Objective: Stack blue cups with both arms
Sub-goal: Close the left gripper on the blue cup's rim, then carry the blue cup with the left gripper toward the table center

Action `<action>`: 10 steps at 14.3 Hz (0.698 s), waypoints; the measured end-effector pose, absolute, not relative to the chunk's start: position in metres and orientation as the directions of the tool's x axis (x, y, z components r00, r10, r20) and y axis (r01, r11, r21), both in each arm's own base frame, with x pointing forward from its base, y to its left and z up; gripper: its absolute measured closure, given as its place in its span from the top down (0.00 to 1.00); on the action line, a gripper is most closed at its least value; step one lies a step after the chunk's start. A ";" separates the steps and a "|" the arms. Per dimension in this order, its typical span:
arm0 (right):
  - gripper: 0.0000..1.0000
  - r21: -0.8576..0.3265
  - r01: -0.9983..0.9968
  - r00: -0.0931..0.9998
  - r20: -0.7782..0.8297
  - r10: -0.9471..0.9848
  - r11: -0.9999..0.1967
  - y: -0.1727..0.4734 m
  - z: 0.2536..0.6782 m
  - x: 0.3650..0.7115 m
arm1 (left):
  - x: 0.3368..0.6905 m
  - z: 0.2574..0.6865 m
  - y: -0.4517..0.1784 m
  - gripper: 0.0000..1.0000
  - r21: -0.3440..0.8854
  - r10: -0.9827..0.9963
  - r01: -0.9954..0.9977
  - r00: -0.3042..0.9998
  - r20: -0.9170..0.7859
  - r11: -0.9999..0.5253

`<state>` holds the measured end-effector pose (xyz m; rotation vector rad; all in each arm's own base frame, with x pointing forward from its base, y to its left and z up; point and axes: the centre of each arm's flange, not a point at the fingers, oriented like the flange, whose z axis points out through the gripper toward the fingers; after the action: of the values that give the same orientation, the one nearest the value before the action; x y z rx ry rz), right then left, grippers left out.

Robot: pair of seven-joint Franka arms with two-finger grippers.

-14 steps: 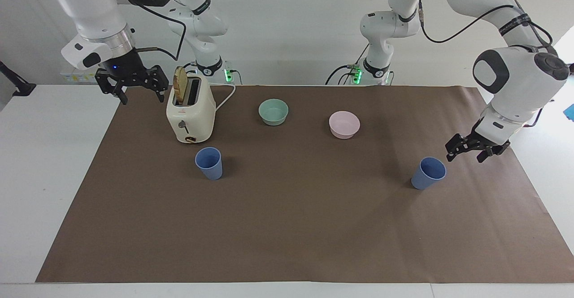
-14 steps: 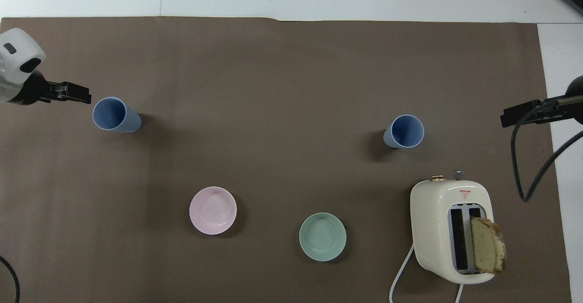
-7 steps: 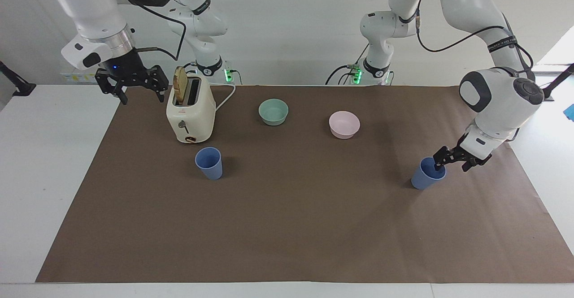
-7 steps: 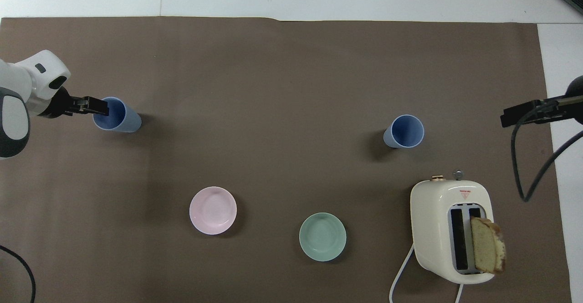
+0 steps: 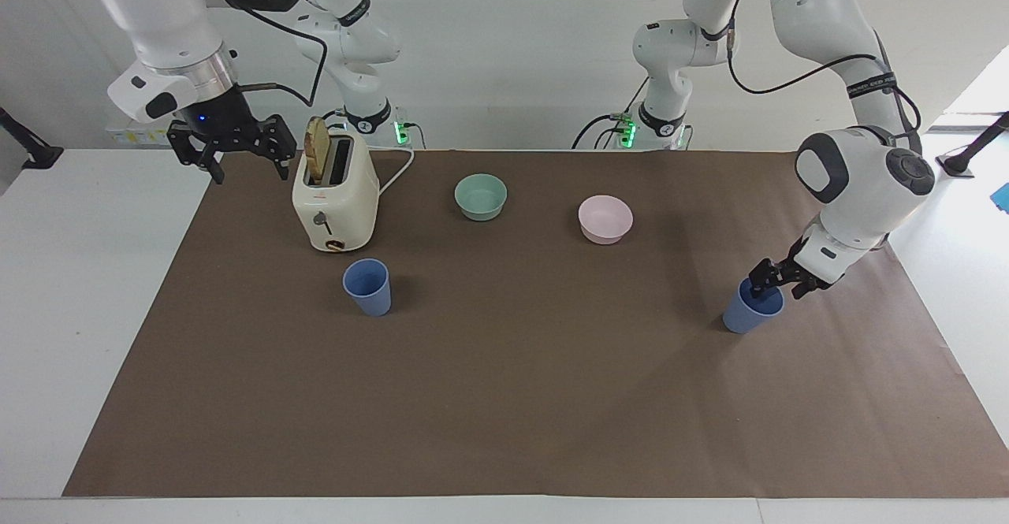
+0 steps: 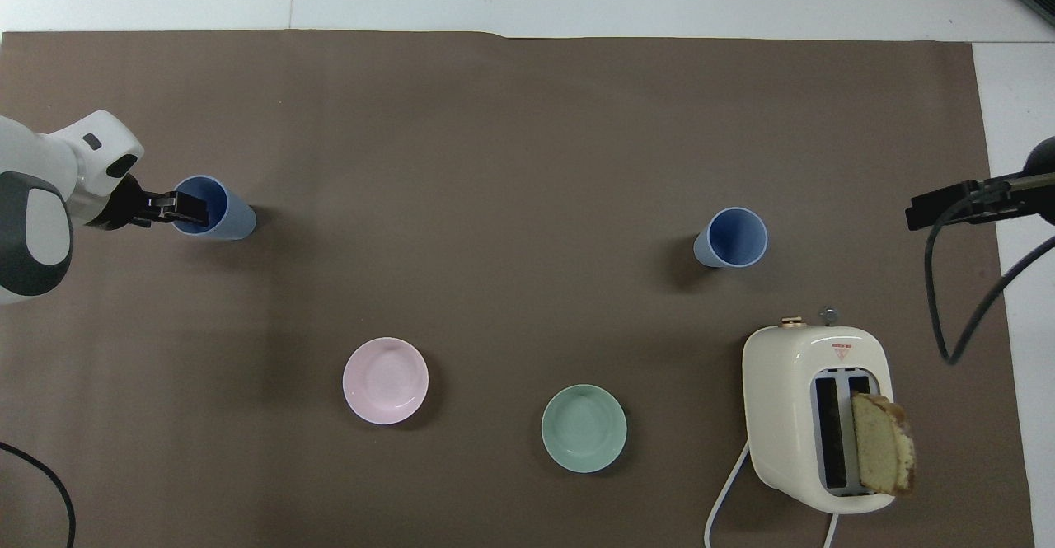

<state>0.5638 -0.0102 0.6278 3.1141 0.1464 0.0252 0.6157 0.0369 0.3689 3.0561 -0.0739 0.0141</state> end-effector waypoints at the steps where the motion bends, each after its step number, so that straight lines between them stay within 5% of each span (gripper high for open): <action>1: 1.00 0.025 0.094 0.995 0.015 0.094 -0.995 -0.010 0.628 0.564 | 0.615 0.369 0.036 0.85 0.085 -0.041 -0.042 0.999 0.010 -0.996; 8: 1.00 0.025 0.094 0.995 0.015 0.094 -0.995 -0.010 0.628 0.564 | 0.614 0.371 0.034 0.08 0.090 -0.031 -0.032 0.999 0.012 -0.995; 10: 1.00 0.025 0.094 0.995 0.015 0.094 -0.995 -0.010 0.628 0.564 | 0.614 0.374 0.031 0.06 0.091 -0.035 -0.037 0.999 0.016 -0.995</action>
<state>0.5638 -0.0102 0.6278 3.1141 0.1464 0.0252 0.6137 0.0309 0.3741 3.0494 -0.0553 0.0225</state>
